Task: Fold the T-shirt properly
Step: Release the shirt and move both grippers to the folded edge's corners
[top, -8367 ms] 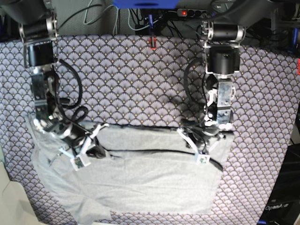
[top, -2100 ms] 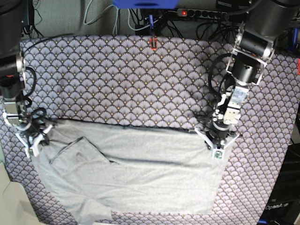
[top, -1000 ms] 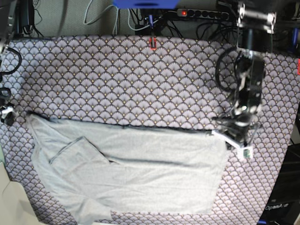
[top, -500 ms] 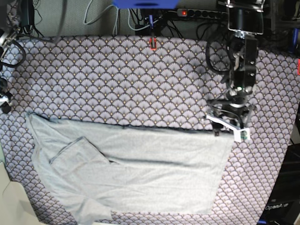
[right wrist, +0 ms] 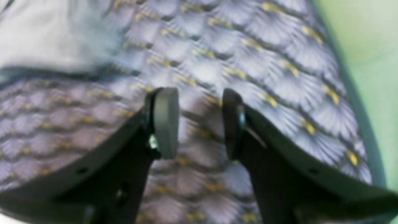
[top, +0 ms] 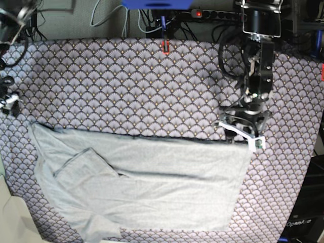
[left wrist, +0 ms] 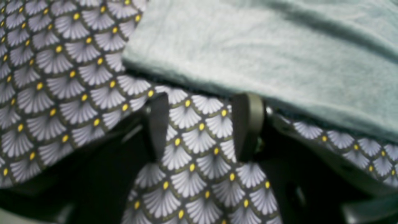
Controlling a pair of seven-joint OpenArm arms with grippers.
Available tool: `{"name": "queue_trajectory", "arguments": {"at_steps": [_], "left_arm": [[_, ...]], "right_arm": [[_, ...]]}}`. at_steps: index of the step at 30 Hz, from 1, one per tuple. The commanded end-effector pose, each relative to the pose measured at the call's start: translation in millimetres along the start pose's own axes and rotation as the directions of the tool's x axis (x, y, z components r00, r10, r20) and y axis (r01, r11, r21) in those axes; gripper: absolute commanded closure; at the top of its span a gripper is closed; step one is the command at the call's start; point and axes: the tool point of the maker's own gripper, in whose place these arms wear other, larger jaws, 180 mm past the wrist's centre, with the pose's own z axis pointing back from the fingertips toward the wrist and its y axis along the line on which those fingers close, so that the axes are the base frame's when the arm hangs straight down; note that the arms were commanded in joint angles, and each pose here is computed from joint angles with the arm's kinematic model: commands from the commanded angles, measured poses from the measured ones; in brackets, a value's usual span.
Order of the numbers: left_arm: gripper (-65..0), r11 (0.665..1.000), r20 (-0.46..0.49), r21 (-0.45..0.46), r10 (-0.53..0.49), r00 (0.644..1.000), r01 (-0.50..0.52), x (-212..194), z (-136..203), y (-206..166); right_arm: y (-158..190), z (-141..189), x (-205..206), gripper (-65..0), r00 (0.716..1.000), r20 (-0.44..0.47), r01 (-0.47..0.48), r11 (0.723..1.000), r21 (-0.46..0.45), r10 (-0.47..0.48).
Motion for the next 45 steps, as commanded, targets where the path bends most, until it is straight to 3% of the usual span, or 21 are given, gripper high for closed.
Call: {"name": "queue_trajectory", "arguments": {"at_steps": [1,6,9,16,23,34,40,45], "left_arm": [[-32.2,1.0,0.053,-0.002,-0.004,0.999,0.004,18.4,-0.6,0.0],[-32.2,1.0,0.047,-0.006,-0.006,0.999,0.006,15.8,-1.3,-2.0],[-32.3,1.0,0.045,-0.001,-0.004,0.999,0.004,14.9,-0.9,-0.1],[-32.5,1.0,0.045,0.001,-0.004,0.999,0.004,14.5,-0.7,1.1],[-32.5,1.0,0.049,0.001,-0.004,0.999,0.004,16.6,-1.3,0.8],[-32.5,1.0,0.052,0.001,-0.01,0.999,0.01,17.6,0.7,2.2],[-32.5,1.0,0.05,0.003,-0.013,0.999,0.013,16.9,0.9,3.5],[-32.5,1.0,0.051,0.003,-0.013,0.999,0.013,17.7,0.7,3.3]], "right_arm": [[0.1,12.6,44.0,-25.2,0.991,0.122,-0.052,0.999,-0.006,0.053],[37.4,24.1,56.6,-25.2,0.978,0.184,-0.107,0.994,0.022,0.101],[34.3,15.0,53.1,-26.1,0.988,0.137,-0.081,0.996,0.024,0.077],[17.3,-7.7,41.1,-35.9,0.997,0.075,0.013,1.0,0.028,-0.016],[18.1,-13.5,32.7,-35.9,0.997,0.056,0.043,0.998,0.035,-0.045],[48.3,-30.7,31.4,-35.9,0.998,0.057,0.018,0.994,0.107,-0.024],[37.5,-42.6,23.1,-35.9,0.995,0.042,0.087,0.991,0.102,-0.091],[37.1,-42.9,23.0,-35.7,0.994,0.049,0.092,0.991,0.102,-0.097]]}}
